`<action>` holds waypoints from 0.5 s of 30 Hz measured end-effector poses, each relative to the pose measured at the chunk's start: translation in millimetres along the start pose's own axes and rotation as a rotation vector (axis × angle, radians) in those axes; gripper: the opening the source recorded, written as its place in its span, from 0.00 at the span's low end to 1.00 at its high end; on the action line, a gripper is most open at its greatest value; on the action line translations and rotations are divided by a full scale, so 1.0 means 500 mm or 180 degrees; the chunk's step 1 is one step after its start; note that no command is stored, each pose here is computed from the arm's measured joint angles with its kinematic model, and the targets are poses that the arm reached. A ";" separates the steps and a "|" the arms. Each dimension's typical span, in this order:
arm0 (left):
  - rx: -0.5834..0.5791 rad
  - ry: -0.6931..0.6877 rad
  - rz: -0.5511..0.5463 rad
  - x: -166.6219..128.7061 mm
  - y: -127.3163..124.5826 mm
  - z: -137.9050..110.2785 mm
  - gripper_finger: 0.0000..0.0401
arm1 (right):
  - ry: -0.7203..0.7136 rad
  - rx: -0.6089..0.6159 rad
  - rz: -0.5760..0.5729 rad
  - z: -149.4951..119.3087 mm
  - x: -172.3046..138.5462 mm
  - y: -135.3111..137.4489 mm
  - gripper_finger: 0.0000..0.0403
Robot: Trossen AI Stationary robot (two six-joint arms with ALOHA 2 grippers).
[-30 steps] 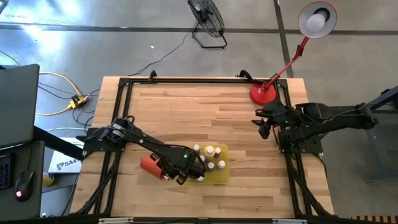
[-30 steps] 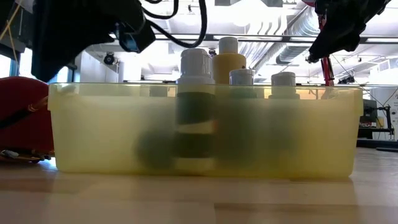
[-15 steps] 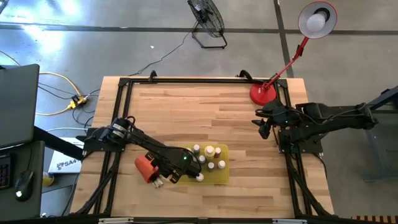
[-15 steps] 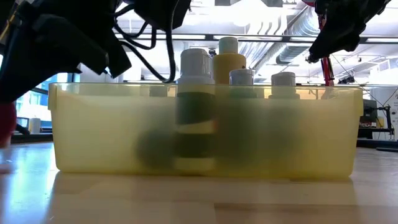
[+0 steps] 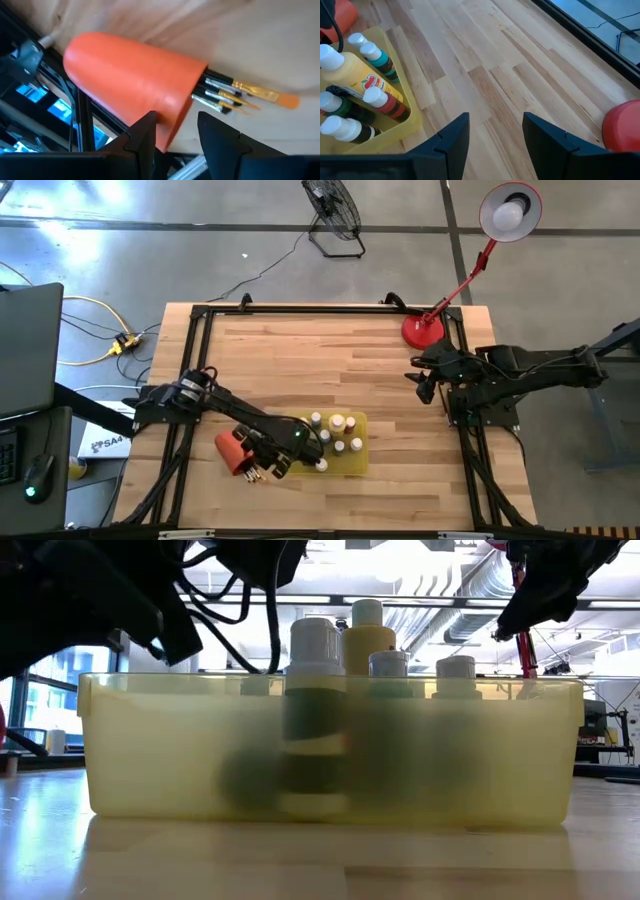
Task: Pick & Place Paint Supplies
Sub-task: Adjust the orange cup
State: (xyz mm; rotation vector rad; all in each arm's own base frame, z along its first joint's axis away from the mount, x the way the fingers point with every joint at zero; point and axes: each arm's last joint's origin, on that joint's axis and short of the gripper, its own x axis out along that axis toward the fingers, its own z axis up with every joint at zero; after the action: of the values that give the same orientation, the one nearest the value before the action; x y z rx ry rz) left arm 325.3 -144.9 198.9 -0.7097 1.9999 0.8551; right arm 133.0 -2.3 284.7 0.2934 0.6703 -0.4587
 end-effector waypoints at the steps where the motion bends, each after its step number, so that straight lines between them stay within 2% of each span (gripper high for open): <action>1: 0.0022 0.0022 -0.0004 0.001 -0.001 -0.002 0.35 | 0.0000 0.0000 0.0000 0.000 0.000 0.000 0.43; 9: 0.0220 -0.0056 0.0057 0.010 -0.007 -0.034 0.26 | -0.0002 0.0001 -0.0005 0.000 0.000 0.000 0.43; 15: 0.0313 -0.0070 0.0022 0.004 -0.005 -0.040 0.19 | -0.0012 0.0002 -0.0012 0.000 0.000 0.000 0.43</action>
State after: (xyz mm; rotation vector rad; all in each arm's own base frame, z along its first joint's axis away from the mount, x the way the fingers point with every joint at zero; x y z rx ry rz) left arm 316.9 -162.2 204.9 -0.6352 2.0109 0.7599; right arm 133.1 -2.5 284.8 0.2919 0.6672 -0.4630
